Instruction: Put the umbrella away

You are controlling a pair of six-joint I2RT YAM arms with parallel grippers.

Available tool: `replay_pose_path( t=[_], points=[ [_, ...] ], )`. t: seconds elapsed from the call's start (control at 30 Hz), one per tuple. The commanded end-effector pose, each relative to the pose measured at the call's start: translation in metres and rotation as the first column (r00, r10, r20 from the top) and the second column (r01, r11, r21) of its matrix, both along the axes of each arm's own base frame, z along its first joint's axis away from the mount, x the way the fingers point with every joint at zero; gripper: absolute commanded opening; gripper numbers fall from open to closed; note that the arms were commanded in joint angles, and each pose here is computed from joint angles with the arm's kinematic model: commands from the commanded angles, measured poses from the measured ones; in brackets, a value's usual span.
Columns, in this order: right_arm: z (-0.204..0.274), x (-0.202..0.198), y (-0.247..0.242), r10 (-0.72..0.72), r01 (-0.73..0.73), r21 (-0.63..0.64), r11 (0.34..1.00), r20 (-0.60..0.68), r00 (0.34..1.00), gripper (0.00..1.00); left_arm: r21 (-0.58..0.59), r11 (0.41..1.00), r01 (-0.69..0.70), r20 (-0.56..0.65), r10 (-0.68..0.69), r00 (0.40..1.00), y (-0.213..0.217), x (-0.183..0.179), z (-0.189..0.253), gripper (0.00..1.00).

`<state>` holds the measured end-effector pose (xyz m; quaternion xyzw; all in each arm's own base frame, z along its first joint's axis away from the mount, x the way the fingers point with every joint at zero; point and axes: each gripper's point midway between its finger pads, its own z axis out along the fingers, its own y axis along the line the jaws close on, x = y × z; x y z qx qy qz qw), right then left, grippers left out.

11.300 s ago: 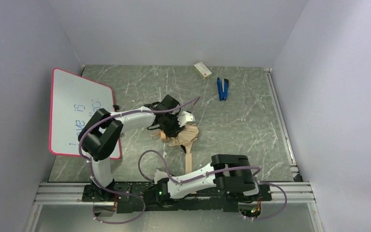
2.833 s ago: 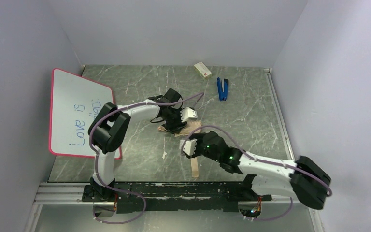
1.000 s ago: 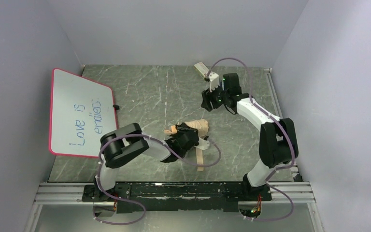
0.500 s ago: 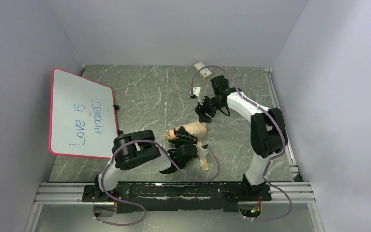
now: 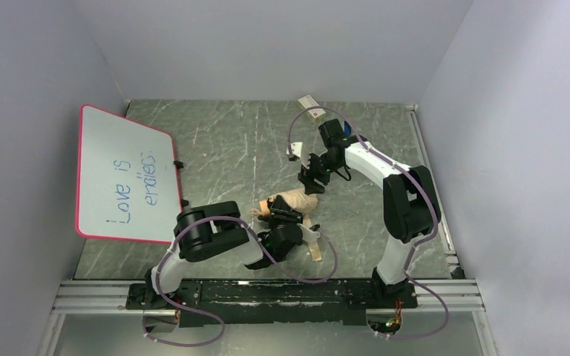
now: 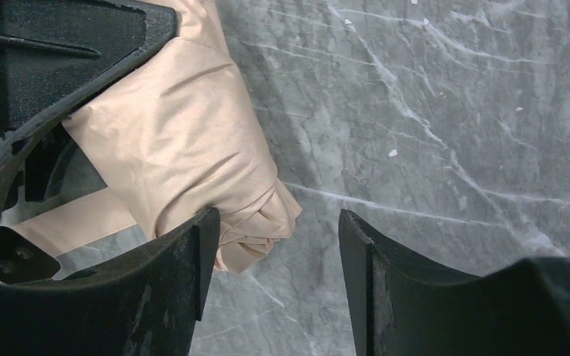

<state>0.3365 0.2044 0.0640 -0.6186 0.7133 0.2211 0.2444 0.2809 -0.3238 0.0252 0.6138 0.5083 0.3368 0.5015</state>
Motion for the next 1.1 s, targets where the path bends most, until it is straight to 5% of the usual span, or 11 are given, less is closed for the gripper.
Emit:
replay_pose_path(
  t=[0.0, 0.3, 1.07],
  points=[
    [0.016, -0.006, 0.004, 0.035, -0.035, -0.004, 0.999, 0.015, 0.999, 0.64, 0.28, 0.958, 0.056, -0.137, -0.018, 0.99, 0.037, -0.02, -0.068, 0.05],
    [0.056, -0.015, 0.004, 0.034, -0.036, 0.026, 0.999, 0.096, 0.995, 0.65, 0.284, 0.957, 0.055, -0.123, -0.02, 0.992, 0.036, -0.019, -0.068, 0.05],
    [-0.041, -0.042, 0.009, 0.061, -0.075, -0.095, 0.993, -0.144, 0.988, 0.6, 0.271, 0.96, 0.071, -0.113, -0.042, 0.993, 0.03, -0.018, -0.066, 0.05]
  ],
)
